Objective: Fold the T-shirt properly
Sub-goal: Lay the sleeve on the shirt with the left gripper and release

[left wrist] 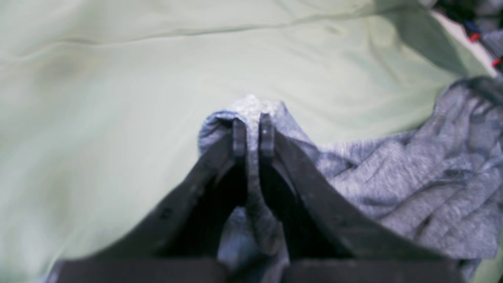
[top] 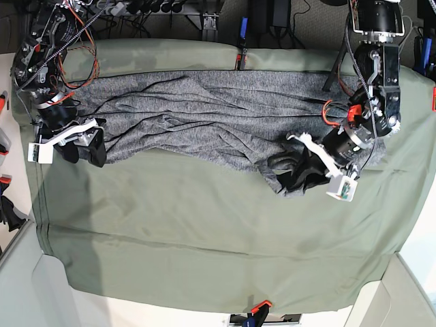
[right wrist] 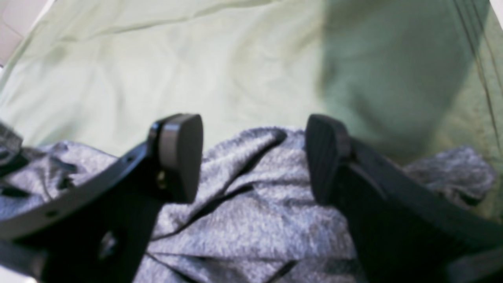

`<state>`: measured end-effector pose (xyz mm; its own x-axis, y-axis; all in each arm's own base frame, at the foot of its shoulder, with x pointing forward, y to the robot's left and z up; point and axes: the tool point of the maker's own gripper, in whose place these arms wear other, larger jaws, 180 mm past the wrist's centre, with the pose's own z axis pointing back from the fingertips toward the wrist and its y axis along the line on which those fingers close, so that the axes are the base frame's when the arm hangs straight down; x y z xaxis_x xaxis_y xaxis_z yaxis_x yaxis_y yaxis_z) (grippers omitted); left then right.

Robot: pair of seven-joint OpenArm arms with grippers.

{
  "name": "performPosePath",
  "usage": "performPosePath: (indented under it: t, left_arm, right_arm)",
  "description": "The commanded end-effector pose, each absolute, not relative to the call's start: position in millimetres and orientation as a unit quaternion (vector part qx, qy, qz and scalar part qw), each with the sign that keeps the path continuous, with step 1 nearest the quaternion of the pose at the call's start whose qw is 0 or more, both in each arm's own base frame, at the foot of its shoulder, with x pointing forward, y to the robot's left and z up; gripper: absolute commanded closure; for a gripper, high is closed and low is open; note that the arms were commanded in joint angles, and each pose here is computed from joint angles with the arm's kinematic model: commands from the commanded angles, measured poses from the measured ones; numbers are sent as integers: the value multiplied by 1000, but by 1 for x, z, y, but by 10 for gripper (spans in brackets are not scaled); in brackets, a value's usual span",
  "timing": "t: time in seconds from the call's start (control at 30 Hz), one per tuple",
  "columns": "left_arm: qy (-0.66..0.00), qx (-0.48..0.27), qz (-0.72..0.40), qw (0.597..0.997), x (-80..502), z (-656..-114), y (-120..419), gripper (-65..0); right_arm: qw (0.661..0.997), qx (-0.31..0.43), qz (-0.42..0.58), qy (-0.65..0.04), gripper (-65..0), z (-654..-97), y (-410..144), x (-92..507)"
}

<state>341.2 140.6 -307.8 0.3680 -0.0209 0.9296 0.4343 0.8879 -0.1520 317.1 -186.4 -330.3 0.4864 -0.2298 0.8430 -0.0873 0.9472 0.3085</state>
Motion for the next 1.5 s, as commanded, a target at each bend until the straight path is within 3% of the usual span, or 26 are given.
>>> performPosePath:
  t: [0.0, 0.3, 0.57, 0.6, 0.7, 0.77, 1.27, 1.47]
  left_arm:
    - [-566, -186, -134, 792, 340, -293, 148, 0]
    - [-550, -133, -64, 822, 303, -314, 214, -9]
    - [-525, -124, -48, 840, 280, -332, 224, -33]
    - [-522, -126, -46, 842, 277, -334, 223, -88]
    - [-516, -134, -36, 845, 270, -341, 219, -334]
    - [-511, -137, -32, 848, 267, -344, 217, -408]
    - [-541, -116, -34, 833, 303, -322, 224, -407]
    - [-503, -99, -49, 857, 305, -348, 228, -406]
  right_arm:
    - [832, 159, -36, -531, -405, -314, -188, 324]
    - [832, 159, -36, -530, -405, -314, -188, 324]
    - [832, 159, -36, -530, -405, -314, -188, 324]
    - [832, 158, -36, -530, -405, -314, -188, 324]
    - [832, 159, -36, -531, -405, -314, -188, 324]
    - [832, 159, -36, -531, -405, -314, -188, 324]
    - [832, 157, -34, -531, -405, -314, -189, 324]
    - [833, 157, -34, -530, -405, -314, -189, 324]
